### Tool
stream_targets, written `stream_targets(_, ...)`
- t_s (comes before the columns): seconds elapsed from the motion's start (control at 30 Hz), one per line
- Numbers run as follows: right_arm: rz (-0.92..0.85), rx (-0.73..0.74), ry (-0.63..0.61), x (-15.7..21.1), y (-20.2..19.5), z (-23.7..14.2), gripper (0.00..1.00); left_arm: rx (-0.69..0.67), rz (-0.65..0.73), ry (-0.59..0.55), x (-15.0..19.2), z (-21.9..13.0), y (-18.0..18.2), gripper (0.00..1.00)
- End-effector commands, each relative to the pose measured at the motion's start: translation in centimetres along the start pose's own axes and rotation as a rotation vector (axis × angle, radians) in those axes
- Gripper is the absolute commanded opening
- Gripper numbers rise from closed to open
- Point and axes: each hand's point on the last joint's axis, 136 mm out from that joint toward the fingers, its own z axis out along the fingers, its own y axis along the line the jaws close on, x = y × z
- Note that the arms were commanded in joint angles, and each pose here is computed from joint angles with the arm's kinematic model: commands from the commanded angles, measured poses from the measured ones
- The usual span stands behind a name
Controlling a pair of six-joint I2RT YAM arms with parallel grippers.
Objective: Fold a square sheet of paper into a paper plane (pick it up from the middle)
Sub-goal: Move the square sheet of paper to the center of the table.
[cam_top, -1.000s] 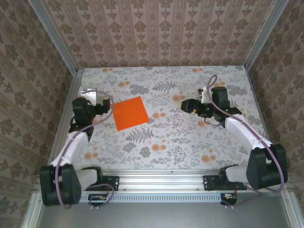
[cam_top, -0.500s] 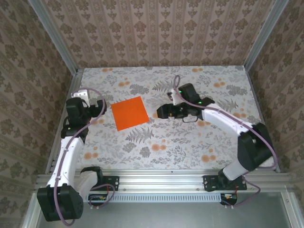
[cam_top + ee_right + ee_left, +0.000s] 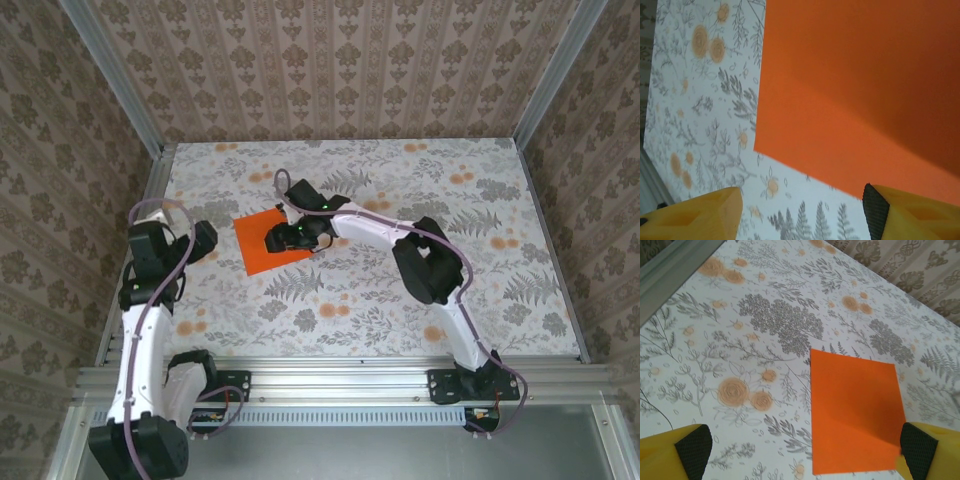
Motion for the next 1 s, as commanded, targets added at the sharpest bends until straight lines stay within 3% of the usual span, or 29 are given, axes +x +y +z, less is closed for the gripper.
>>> stream_targets(0.0,0.056,0.062,0.011,-0.3,-0.7,1.4,0.67,0.046,-0.051,0.022,1.2,-0.7,-0.4,1.0)
stream_targets(0.2,0.079,0.179,0.063,0.6,-2.5,3.9,0.67,0.077,-0.075,0.025,1.6,-1.6,-0.9,1.0)
stream_targets(0.4,0.098,0.405,0.128,3.5,-7.6,2.5,0.67,0.154,-0.062,0.056,2.4,-2.4,-2.2,1.0)
stream_targets(0.73,0.159,0.542,0.161,11.0,-13.8,-4.6,0.66,0.275,-0.048,0.219,6.6,-1.4,-5.0,1.0)
stream_targets(0.97,0.169,0.662,0.174,13.9,-17.9,-10.8,0.66,0.318,0.058,0.321,10.7,0.1,-7.9,1.0)
